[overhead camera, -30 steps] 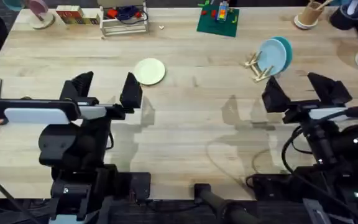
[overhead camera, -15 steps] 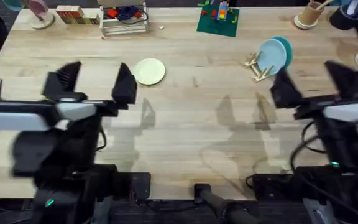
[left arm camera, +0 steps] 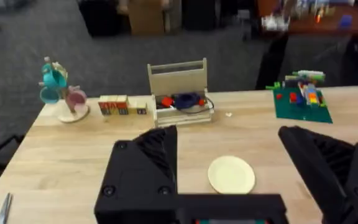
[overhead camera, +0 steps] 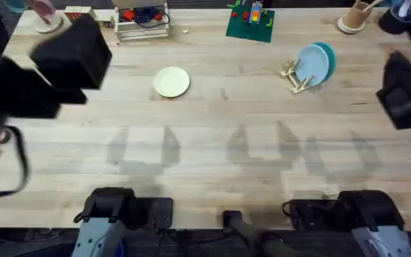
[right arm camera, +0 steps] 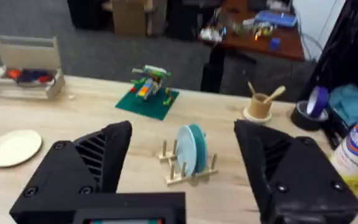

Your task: Pick up the plates from the table one by one and place each into a slot on the dish rack.

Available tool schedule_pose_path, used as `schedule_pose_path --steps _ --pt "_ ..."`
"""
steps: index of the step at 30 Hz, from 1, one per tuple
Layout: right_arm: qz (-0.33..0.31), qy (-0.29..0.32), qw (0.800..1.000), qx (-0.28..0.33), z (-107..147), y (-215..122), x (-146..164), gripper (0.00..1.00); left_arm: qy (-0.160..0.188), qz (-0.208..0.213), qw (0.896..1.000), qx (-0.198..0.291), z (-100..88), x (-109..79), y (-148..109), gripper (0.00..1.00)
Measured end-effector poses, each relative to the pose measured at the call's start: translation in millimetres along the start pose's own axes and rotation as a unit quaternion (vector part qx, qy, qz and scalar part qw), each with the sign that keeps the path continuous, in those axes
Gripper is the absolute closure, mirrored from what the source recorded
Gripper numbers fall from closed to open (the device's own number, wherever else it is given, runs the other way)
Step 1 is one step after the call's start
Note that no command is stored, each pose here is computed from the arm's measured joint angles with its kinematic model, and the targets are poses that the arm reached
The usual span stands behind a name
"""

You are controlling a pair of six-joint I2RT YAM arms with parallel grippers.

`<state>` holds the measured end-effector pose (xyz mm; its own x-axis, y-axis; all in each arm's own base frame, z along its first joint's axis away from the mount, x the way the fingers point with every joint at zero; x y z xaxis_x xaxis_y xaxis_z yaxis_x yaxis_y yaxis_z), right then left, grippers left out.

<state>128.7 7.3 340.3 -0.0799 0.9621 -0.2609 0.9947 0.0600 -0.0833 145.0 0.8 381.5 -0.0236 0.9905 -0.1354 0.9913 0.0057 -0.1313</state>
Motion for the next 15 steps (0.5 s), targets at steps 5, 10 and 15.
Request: schedule_pose_path --steps 5,10,15 --pt "-0.015 -0.001 0.998 0.054 -20.3 4.5 -5.9 0.010 0.000 -0.010 0.998 0.066 -25.7 -3.2 3.7 0.007" --pt "-0.035 0.002 0.991 0.125 -32.4 14.4 -9.8 0.010 0.000 -0.021 0.990 0.142 -37.3 -4.8 11.8 0.007" --pt "-0.060 0.007 0.975 0.212 -39.7 26.2 -12.5 0.010 0.000 -0.031 0.976 0.218 -39.3 -5.2 21.8 0.007"
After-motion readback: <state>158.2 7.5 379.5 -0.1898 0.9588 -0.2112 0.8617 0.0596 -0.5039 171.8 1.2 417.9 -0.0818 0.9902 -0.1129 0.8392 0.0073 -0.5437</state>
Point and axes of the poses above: each hand's point on the last joint's axis, 136 mm out from that joint toward the fingers, its own y axis out along the fingers, its own x axis along the line the jaws close on, z = x × y, the point moved 5 cm from there along -y, back along the fingers, and after that the axes turned 10 degrees about -y, right-handed, at the moved point
